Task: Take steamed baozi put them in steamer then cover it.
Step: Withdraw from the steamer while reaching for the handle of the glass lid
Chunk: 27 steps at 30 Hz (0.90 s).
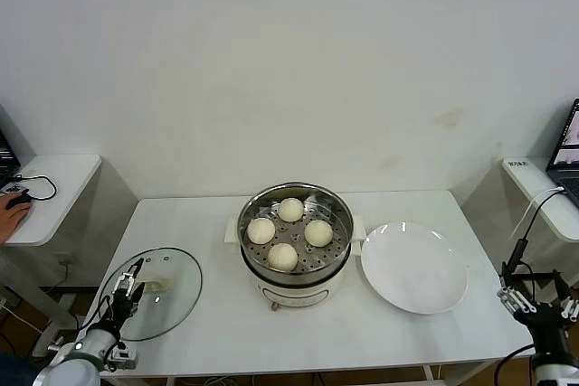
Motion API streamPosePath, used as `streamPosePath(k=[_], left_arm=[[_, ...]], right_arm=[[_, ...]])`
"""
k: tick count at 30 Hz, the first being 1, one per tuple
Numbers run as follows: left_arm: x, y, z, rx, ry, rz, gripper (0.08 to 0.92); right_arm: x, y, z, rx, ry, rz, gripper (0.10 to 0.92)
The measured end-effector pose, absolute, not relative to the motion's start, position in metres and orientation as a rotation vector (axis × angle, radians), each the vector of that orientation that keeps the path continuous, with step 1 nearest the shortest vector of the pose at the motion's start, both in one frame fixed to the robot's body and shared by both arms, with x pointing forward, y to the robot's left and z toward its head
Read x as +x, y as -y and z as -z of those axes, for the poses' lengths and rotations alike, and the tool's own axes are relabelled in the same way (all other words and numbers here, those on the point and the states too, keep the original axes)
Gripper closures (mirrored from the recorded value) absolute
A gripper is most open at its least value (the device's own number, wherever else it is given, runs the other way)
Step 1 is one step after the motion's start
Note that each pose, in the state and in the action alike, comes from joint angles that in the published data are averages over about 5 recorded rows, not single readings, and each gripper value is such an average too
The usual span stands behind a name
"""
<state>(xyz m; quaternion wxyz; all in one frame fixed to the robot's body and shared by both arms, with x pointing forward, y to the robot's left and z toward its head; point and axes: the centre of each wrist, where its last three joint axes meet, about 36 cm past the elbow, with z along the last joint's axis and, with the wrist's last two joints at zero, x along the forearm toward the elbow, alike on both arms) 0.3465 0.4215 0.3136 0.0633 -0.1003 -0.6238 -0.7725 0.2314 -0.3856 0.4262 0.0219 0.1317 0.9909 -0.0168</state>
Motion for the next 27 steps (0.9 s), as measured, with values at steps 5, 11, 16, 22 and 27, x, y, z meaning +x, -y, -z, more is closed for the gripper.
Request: streamPosePath(k=[5, 11, 16, 22, 27], left_arm=[[0.361, -0.423, -0.311, -0.297, 1.900, 2.312, 0.177], [0.375, -0.423, -0.303, -0.285, 1.941, 2.273, 0.177], [0.382, -0.425, -0.296, -0.269, 1.973, 2.239, 0.181], [0.385, -0.426, -0.286, -0.269, 1.995, 2.208, 0.311], [0.385, -0.428, -0.279, -0.263, 2.008, 2.194, 0.458]], right_arm=[[0.228, 0.384, -0.424, 0.414, -3.076, 0.052, 0.199], [0.227, 0.385, -0.424, 0.417, -3.080, 0.058, 0.200], [0.227, 0.385, -0.423, 0.413, -3.083, 0.059, 0.200], [0.227, 0.386, -0.423, 0.408, -3.084, 0.059, 0.199], [0.228, 0.387, -0.422, 0.407, -3.085, 0.058, 0.200]])
